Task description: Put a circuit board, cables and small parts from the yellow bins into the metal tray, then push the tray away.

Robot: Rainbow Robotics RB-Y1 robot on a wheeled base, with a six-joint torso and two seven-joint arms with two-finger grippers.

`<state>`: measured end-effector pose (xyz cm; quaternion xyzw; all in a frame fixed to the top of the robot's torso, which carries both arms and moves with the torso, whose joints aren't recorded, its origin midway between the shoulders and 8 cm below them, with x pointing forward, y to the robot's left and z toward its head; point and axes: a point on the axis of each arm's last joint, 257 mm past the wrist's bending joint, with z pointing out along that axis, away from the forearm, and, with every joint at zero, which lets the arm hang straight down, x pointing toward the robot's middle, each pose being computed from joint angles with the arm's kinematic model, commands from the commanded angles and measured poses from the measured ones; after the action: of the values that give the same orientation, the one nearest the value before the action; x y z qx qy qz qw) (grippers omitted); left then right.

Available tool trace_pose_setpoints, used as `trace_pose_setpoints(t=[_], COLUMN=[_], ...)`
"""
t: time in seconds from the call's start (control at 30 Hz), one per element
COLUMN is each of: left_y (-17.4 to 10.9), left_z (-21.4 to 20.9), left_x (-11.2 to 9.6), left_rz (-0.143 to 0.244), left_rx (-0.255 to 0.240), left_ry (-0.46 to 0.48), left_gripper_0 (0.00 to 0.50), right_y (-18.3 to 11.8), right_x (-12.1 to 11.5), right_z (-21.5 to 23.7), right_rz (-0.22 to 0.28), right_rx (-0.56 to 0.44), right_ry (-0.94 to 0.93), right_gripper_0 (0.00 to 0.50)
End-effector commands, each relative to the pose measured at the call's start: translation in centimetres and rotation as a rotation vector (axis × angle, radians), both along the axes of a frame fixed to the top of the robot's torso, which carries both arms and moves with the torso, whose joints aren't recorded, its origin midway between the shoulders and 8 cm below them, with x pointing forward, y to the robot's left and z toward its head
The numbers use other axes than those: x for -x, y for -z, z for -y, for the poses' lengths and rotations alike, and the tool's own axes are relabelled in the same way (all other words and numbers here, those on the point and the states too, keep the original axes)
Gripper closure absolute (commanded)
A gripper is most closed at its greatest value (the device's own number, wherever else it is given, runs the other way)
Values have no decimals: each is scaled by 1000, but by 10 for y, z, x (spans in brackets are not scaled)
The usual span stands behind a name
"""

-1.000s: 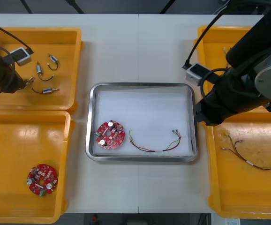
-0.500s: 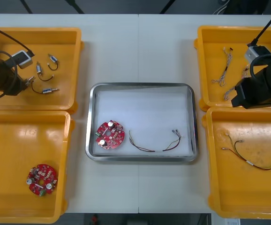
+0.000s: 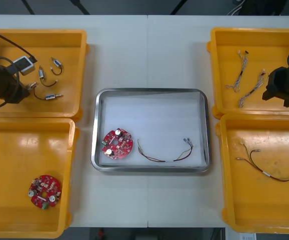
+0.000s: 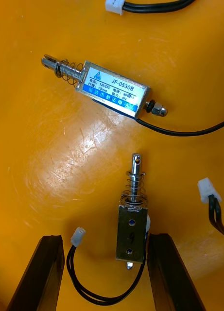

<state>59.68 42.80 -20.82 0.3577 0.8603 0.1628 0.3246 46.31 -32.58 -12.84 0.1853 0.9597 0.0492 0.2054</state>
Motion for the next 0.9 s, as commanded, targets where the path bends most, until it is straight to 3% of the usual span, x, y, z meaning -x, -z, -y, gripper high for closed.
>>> trace_pose_setpoints(t=[0.03, 0.13, 0.17, 0.2, 0.23, 0.3, 0.43, 0.5, 0.9], left_y=[-19, -18, -18, -19, -17, -19, -18, -18, -26], left_z=[13, 17, 18, 19, 20, 23, 25, 25, 27], left_x=[-14, -15, -15, -16, -16, -18, -19, -19, -19], left_rz=[36, 36, 36, 41, 41, 52, 52, 52, 56], left_rx=[-18, -13, -12, -9, -9, -4, -1, -1, 26], left_ry=[50, 55, 56, 56, 59, 63, 66, 66, 62], left_gripper_0=[0, 8, 46, 136, 164, 320, 475, 500, 500], right_y=[-37, -35, -35, -33, -33, -31, -28, -27, 10], right_x=[-31, -48, -52, -58, -60, -71, -88, -96, -118], right_z=[11, 9, 9, 8, 8, 7, 2, 0, 7], right_rz=[56, 47, 47, 43, 43, 39, 31, 33, 23], right_rx=[-25, -57, -61, -70, -72, -82, -125, -135, -126], right_ry=[119, 195, 207, 229, 236, 265, 313, 330, 421], right_gripper_0=[0, 0, 0, 0, 0, 0, 0, 0, 0])
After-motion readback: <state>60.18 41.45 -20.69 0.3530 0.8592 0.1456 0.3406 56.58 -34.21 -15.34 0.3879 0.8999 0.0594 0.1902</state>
